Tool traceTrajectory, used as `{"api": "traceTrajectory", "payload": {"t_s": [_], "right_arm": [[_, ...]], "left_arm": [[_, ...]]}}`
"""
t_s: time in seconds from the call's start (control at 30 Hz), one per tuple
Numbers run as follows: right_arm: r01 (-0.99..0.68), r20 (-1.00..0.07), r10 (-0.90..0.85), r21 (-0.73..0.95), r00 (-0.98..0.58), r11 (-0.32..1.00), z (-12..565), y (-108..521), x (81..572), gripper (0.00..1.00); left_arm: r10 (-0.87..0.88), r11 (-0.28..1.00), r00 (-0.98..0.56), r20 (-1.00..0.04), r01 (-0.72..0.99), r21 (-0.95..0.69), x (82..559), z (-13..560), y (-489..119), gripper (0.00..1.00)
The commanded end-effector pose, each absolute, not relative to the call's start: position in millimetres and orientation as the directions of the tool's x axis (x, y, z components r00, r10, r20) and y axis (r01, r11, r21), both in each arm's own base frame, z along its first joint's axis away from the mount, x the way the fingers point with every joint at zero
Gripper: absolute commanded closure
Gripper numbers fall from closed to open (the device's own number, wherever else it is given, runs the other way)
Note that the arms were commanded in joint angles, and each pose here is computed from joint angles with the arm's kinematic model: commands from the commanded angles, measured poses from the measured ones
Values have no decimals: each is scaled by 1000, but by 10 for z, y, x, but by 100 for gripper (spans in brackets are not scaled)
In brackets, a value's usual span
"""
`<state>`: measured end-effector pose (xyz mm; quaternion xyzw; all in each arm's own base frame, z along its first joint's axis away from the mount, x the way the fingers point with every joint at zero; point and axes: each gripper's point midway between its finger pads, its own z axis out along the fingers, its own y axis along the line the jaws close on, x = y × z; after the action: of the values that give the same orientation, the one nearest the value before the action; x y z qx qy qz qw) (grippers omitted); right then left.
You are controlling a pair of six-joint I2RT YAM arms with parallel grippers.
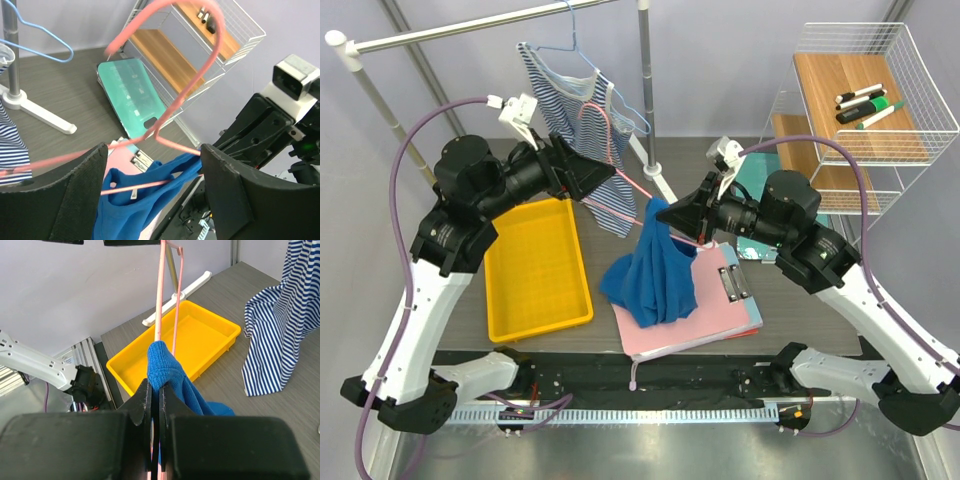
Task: Remove the tank top from the hanger
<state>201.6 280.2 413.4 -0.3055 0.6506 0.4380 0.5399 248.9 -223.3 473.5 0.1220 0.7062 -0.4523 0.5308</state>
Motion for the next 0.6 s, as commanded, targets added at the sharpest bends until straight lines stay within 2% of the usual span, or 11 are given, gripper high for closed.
{"api": "traceTrajectory", "payload": {"t_s": [0.0,0.17,0.33,0.57], "right_arm": [[-918,-980,138,183,-143,351,4506,2878,1859,99],[-912,-983,118,176,-141,371,4449,2912,1907,99],[-925,-984,118,168,-135,341,4463,2973,1867,99],[-946,-983,137,158,-123,283,4551,3123,1833,99]], "left_arm": [[-344,541,-327,-880,697,-471,2502,4969,-2231,28],[-356,555,-314,-880,687,-469,2476,4963,-2182,37],[-389,585,-250,-887,676,-447,2375,5099,-2027,34],[-364,587,-298,-882,662,-466,2437,4982,-2084,37]]}}
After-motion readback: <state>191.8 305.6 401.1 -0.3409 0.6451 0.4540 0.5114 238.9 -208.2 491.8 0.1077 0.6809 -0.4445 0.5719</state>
